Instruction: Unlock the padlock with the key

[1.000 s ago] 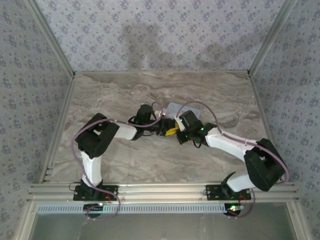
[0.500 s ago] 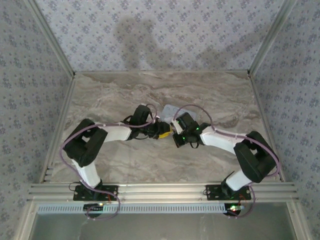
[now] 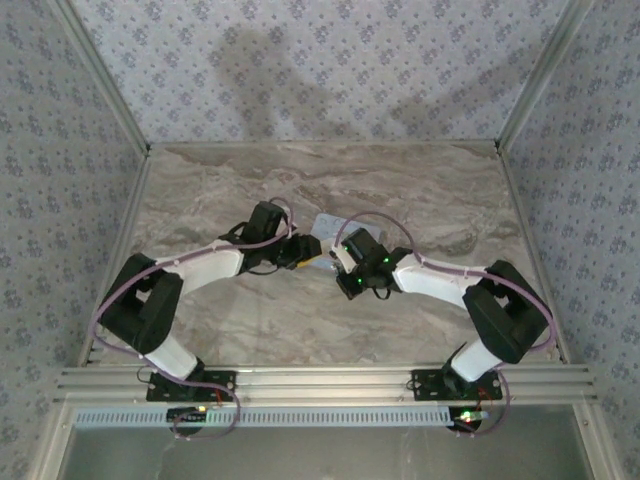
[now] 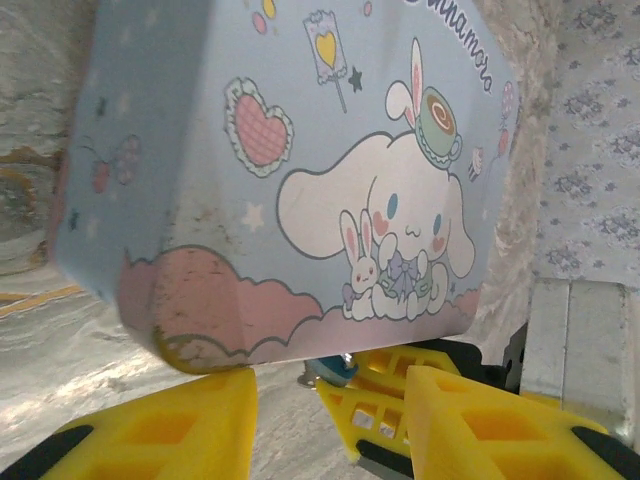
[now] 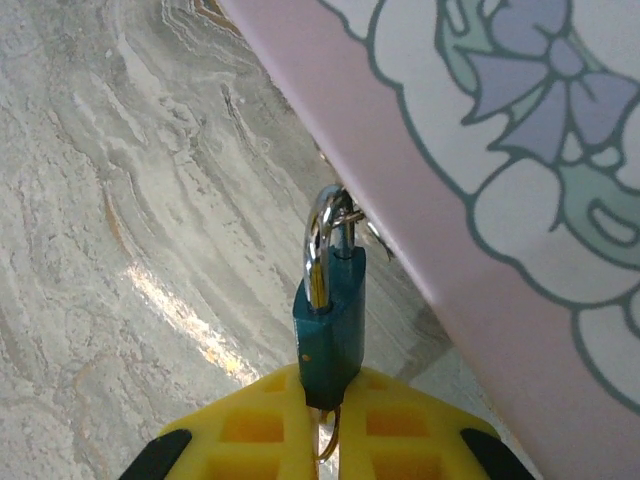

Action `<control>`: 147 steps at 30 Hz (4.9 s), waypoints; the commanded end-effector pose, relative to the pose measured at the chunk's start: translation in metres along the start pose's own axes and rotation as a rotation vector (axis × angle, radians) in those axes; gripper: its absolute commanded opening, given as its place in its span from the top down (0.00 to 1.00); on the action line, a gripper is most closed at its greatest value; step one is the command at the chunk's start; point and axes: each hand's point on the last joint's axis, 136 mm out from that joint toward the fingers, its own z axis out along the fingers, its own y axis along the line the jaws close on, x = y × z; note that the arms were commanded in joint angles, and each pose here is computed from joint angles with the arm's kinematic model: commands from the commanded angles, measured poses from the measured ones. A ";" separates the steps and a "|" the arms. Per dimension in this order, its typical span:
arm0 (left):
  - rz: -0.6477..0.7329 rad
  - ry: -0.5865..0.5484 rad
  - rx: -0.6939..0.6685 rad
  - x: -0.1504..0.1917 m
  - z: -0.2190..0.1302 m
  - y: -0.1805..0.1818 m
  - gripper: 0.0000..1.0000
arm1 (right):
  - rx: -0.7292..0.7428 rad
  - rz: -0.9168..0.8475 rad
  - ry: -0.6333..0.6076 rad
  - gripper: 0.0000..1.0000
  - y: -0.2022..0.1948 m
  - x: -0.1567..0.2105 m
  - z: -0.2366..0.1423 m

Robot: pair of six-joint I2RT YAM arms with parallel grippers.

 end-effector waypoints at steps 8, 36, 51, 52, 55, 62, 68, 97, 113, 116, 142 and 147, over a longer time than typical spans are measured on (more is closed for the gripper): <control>0.030 -0.010 0.037 0.008 -0.004 -0.008 0.57 | 0.003 -0.049 -0.003 0.96 0.009 0.005 -0.018; -0.100 0.042 -0.045 0.059 0.061 0.019 0.96 | 0.082 -0.175 -0.174 0.96 0.044 -0.017 -0.014; -0.115 0.062 -0.010 0.054 0.061 0.016 1.00 | 0.064 -0.043 -0.163 0.60 0.016 0.002 -0.033; -0.116 0.063 -0.006 0.054 0.061 0.015 1.00 | 0.064 -0.043 -0.158 0.60 0.015 0.003 -0.031; -0.117 0.064 0.004 0.052 0.059 0.013 1.00 | 0.058 -0.048 -0.146 0.60 0.015 0.005 -0.023; -0.106 0.073 0.022 0.049 0.054 0.004 1.00 | 0.054 -0.059 -0.161 0.59 0.015 -0.006 -0.013; -0.097 0.078 0.031 0.048 0.052 0.000 1.00 | 0.062 -0.064 -0.162 0.65 0.011 -0.013 -0.003; -0.069 0.037 -0.004 0.045 0.037 0.007 0.68 | -0.110 -0.061 -0.143 1.00 0.024 -0.007 0.001; -0.058 -0.183 -0.139 0.008 -0.041 0.037 0.52 | 0.024 -0.234 -0.104 1.00 0.020 -0.012 0.000; -0.074 -0.214 -0.163 -0.003 -0.049 0.047 0.51 | 0.063 -0.310 -0.079 1.00 0.020 -0.014 0.004; -0.098 -0.229 -0.264 -0.099 0.012 0.083 0.53 | 0.134 -0.440 -0.077 1.00 0.018 -0.043 0.013; -0.091 -0.202 -0.249 -0.087 0.022 0.079 0.55 | 0.131 -0.436 -0.109 1.00 0.022 -0.059 0.020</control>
